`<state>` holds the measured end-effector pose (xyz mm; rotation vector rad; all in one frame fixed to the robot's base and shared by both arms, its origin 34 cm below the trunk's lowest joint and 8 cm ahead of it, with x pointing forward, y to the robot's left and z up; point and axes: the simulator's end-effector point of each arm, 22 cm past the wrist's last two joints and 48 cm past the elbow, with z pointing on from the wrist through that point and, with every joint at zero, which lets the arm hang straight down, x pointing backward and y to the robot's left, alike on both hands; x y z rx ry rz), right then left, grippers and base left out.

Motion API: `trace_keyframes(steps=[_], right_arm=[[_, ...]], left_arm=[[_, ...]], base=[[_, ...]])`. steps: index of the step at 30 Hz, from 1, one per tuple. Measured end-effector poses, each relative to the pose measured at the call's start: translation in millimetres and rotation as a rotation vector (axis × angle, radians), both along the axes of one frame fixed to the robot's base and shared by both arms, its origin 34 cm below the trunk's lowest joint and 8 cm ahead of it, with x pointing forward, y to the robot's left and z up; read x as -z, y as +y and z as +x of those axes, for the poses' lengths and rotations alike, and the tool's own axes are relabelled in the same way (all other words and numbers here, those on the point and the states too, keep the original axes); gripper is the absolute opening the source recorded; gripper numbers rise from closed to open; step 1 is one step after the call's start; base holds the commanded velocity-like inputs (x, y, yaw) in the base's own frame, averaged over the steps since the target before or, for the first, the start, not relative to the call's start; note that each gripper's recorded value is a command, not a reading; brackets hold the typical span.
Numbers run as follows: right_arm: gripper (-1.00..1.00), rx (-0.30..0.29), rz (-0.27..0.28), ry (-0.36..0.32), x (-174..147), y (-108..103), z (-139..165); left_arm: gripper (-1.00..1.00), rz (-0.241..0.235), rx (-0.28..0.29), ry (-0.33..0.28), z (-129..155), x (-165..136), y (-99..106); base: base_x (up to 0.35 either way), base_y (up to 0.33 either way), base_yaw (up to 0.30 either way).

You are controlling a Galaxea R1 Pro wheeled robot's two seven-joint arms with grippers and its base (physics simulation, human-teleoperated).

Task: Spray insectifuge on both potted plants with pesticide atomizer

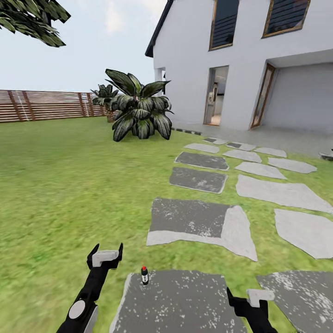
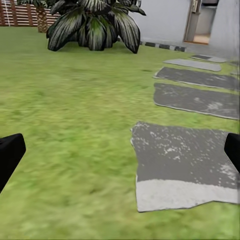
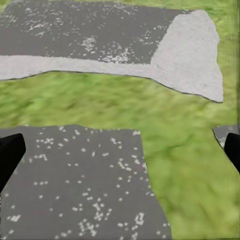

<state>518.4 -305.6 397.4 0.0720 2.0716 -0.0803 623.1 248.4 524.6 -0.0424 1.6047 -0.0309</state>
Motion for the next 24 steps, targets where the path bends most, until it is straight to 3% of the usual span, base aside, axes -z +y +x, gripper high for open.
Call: trace_keyframes(steps=[11, 24], right_arm=[[1.00, 0.001, 0.000, -0.002, -1.1, 0.0, 0.3], [1.00, 0.005, -0.002, -0.003, -1.7, -0.9, 0.5]], left_arm=[[1.00, 0.000, 0.000, -0.006, 0.1, -2.4, 0.1], [1.00, 0.000, -0.001, -0.007, 0.0, -2.8, 0.2]], base=[[0.014, 0.082, -0.277], [0.000, 0.040, -0.025]])
